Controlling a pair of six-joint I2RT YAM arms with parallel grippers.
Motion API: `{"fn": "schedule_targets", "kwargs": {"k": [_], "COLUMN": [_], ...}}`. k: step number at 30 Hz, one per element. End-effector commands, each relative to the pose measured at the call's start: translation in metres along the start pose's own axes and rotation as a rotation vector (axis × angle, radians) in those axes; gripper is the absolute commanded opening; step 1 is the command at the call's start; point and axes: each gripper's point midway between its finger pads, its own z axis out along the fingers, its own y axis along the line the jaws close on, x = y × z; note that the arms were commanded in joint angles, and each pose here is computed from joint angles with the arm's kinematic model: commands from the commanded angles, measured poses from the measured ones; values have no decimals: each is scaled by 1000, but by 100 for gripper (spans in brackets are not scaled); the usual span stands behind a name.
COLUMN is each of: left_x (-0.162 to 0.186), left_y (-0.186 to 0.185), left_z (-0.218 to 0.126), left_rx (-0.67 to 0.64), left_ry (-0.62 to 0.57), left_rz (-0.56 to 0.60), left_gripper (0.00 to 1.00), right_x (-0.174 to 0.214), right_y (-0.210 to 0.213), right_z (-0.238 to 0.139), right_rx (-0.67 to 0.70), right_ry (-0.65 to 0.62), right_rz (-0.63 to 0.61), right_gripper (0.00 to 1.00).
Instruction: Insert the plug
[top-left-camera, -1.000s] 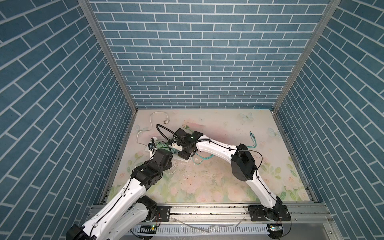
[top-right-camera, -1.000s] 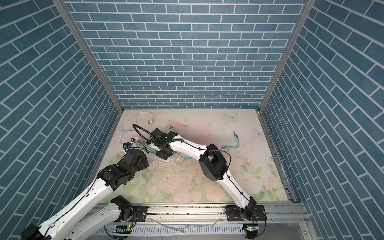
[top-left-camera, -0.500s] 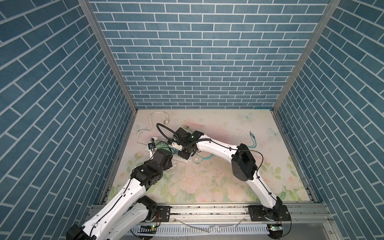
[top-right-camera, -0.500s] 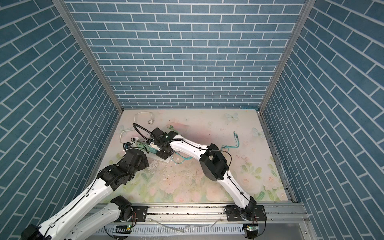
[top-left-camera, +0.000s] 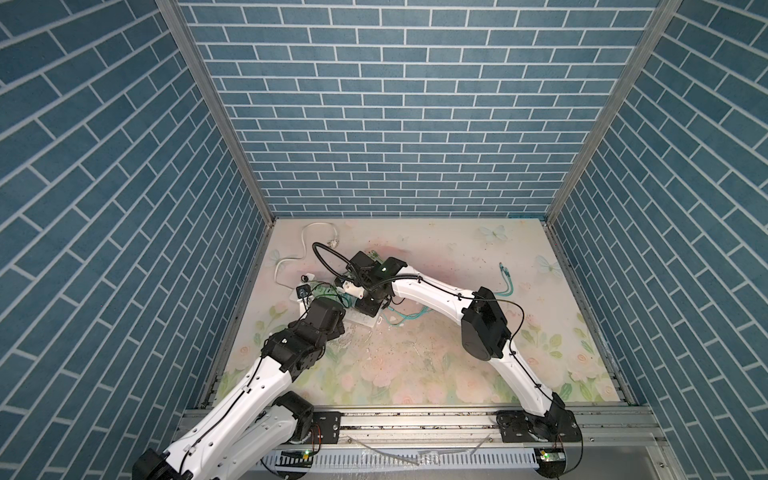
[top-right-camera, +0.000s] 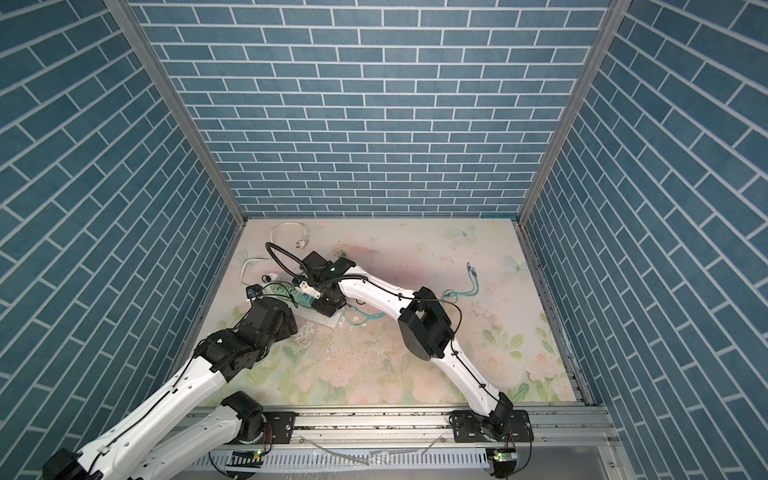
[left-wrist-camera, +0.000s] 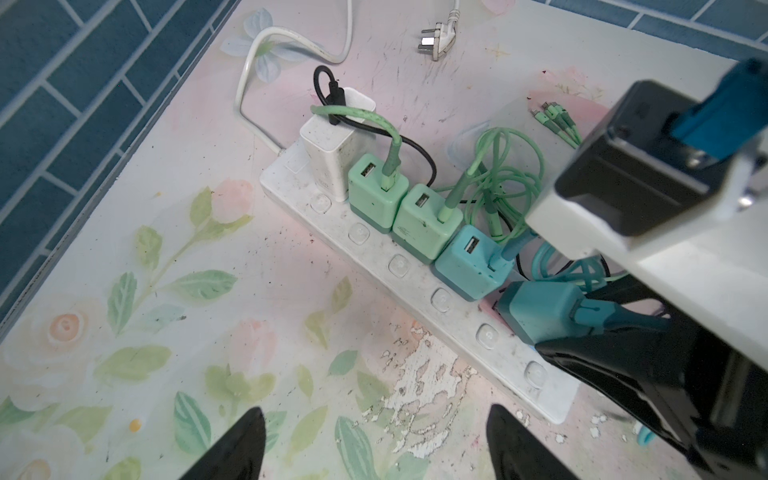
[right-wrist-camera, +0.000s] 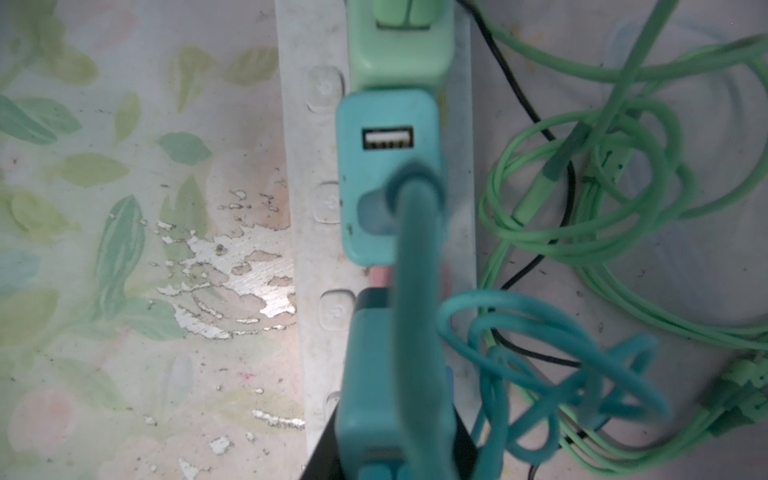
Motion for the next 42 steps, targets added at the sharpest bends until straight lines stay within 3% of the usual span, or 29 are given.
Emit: {"fn": "schedule_targets", "kwargs": {"k": [1,18,30,35,42], "left_x": [-2,5,11,-13,-76], "left_y": [0,4,17,28,39], "left_z": [-1,-2,-2,-2,28], "left_rx": [5,6,-63,-156,-123], "left_ry": [-2,13,32,-28,-8], "left_rz": [-19,-27,-54,-75,-217], "left_gripper": [84,84,82,82,77], "right_x": [-16,21,51,47,41], "right_y": [7,17,13,14,13], "right_z": [-5,38,24,24,21], "right_rx": [-21,-19,22,18,0], "right_ry": [-19,180,310,291,251], "right_rz": [8,-47,-46,-50,-36], "right_gripper": [0,0,0,0,0]}}
